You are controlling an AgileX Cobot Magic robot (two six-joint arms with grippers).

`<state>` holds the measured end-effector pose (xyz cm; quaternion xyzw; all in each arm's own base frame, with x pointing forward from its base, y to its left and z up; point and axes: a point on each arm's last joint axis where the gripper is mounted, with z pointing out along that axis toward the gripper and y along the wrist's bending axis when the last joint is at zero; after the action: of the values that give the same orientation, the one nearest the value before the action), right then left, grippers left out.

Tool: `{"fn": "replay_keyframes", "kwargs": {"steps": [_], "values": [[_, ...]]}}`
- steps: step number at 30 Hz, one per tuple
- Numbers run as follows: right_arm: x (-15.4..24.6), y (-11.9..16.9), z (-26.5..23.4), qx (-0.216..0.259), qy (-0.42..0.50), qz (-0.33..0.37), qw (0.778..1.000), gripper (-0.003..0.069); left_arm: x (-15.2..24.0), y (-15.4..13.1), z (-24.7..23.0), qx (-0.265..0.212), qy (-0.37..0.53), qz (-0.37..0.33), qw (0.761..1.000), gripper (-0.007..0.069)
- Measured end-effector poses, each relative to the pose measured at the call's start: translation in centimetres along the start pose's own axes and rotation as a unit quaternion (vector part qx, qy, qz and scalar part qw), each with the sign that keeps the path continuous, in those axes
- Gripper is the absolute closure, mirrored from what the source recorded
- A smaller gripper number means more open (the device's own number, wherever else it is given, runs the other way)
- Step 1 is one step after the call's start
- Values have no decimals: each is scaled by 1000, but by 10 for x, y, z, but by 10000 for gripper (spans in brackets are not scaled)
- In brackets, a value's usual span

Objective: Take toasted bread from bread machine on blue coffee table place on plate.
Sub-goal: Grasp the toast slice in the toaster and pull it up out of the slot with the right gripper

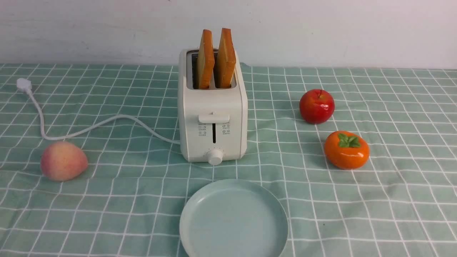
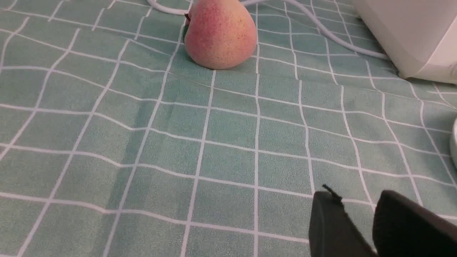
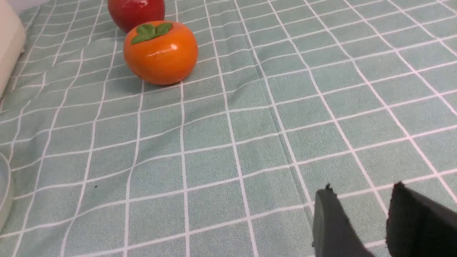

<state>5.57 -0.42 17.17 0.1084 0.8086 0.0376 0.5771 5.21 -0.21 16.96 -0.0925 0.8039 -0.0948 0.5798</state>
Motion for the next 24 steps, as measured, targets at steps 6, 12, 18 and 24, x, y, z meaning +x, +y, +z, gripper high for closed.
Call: {"fn": "replay_keyframes", "kwargs": {"steps": [6,12,18,24], "values": [[0,0,0,0,-1,0,1000,420,0,0,0,0,0,0,1000,429],[-2,1,-4,-10,-26,-1,1000,420,0,0,0,0,0,0,1000,429],[-1,3,-4,-31,-22,-8,999,419,0,0,0,0,1,0,1000,426],[-2,1,-4,-16,-25,-3,1000,419,0,0,0,0,1,0,1000,418]]}}
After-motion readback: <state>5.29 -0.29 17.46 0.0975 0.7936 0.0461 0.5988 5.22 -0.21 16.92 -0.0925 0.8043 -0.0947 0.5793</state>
